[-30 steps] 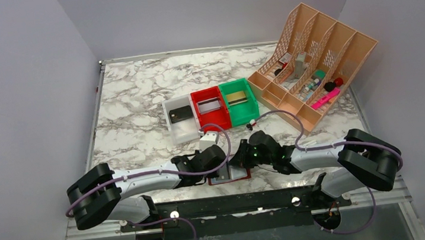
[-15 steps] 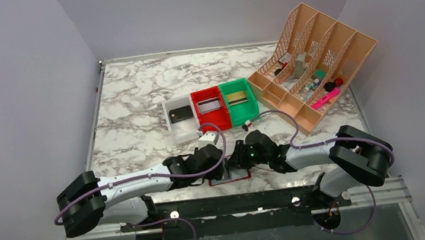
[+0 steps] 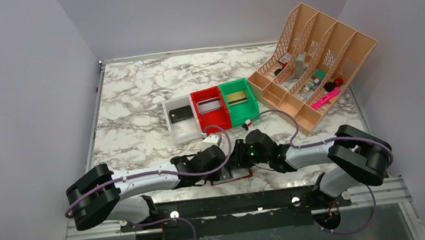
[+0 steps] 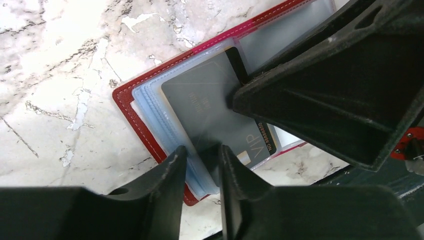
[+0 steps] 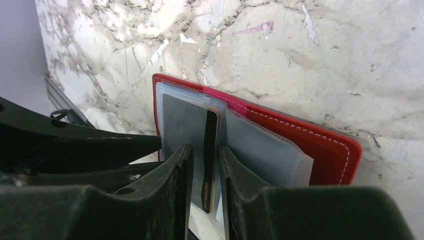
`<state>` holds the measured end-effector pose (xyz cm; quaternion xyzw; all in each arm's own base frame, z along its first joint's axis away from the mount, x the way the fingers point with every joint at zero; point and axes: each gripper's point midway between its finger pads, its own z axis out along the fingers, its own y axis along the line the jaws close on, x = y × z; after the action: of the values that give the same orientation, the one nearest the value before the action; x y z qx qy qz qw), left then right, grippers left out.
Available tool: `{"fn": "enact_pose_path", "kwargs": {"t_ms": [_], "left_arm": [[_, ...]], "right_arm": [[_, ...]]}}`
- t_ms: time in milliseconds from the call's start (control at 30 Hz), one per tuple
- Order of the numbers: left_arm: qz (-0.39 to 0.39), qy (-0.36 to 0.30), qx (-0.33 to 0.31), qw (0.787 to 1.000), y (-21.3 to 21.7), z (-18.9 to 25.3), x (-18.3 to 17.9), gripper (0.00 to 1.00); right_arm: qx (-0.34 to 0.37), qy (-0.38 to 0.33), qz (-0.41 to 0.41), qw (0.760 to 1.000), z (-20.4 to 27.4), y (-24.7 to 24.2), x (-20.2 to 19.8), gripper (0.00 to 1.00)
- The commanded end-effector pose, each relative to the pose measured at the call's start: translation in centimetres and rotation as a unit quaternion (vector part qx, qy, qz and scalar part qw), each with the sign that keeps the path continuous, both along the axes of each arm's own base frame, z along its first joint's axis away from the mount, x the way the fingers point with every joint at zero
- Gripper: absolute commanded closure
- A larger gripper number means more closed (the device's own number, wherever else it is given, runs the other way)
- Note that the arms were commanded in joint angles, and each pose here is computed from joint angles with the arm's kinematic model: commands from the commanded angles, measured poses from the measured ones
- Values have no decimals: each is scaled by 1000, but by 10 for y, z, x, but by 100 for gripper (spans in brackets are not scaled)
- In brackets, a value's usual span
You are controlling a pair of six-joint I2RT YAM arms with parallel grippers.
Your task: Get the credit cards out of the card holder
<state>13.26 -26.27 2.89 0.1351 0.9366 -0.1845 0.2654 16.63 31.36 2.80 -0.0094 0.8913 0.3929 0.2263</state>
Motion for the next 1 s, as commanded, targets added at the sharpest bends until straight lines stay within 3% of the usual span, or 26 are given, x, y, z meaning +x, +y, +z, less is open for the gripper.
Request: {"fn": "enact_pose_path", "kwargs": {"t_ms": [0, 300, 900, 967], "left_arm": [[1, 20, 14, 1000, 8, -19, -9, 71], [15, 14, 20, 1000, 15, -22, -7, 88], [28, 4, 26, 999, 24, -20, -5, 93], [26, 5, 23, 999, 23, -18, -5, 93]], "right_arm": [[8, 5, 29, 1000, -1, 8, -5, 70], [19, -14, 14, 1000, 8, 4, -1, 99], [17, -23, -23, 999, 11, -23, 5, 99], [11, -19, -24, 999, 9, -24, 6, 91]]}}
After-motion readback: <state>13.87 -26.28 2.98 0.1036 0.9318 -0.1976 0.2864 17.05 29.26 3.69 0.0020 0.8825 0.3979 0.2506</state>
